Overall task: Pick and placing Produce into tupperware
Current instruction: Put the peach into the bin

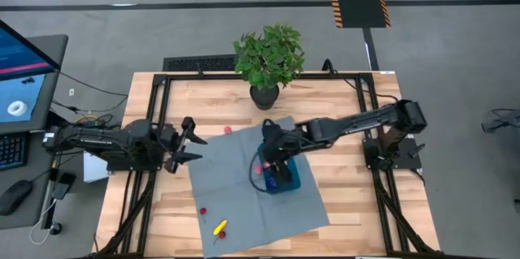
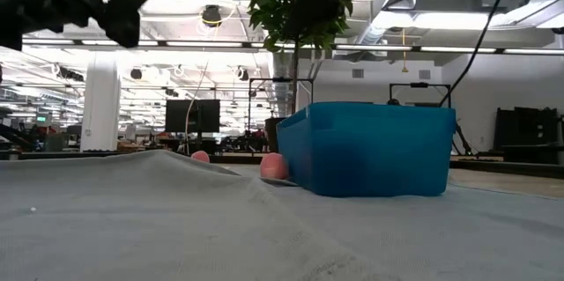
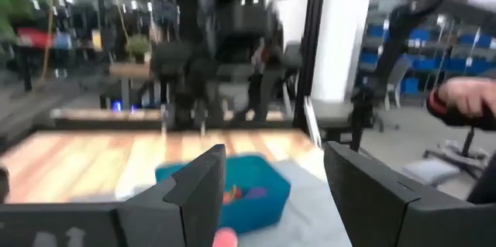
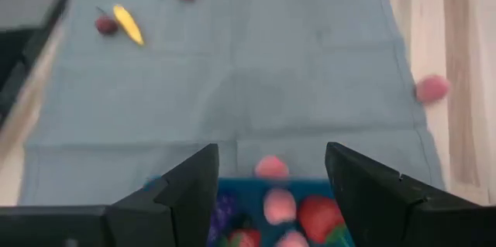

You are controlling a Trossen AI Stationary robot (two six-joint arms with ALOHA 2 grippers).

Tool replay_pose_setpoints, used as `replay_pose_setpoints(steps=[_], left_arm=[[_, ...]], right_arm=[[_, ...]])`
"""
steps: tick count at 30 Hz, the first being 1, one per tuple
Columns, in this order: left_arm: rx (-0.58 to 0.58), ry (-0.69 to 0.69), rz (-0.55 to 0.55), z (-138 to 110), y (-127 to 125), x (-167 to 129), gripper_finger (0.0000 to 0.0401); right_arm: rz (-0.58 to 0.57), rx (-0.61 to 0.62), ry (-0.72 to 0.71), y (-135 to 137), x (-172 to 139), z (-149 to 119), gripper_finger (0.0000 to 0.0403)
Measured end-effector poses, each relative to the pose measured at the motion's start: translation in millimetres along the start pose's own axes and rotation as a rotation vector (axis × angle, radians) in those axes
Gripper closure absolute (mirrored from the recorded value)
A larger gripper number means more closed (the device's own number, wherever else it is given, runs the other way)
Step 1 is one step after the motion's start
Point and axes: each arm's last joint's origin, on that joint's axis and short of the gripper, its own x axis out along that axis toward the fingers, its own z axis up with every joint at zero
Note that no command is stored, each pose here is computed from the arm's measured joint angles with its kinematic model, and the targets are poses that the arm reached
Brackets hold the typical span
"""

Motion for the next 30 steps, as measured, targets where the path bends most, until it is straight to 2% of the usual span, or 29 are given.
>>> replay_pose_setpoints(steps=[9, 12, 23, 30], left_arm=[[0.042, 0.010, 0.026, 0.0, -1.7, -9.4, 0.0191], [0.040, 0.021, 0.028, -1.3, -2.3, -12.3, 0.0191], [0.061, 0.015, 0.020, -0.6, -3.8, -17.0, 0.0191], [0.064, 0.032, 0.021, -2.3, -3.8, -17.7, 0.0191]], right_arm=[[0.006, 0.037, 0.256, -17.5, 36.3, 14.1, 0.0143], [0.012, 0.030, 0.301, -21.4, 47.1, 20.6, 0.0143], [0.041, -0.024, 0.408, -21.3, 84.7, 33.8, 0.0143], [0.069, -0.075, 0.415, -1.9, 100.8, 40.5, 0.0143]])
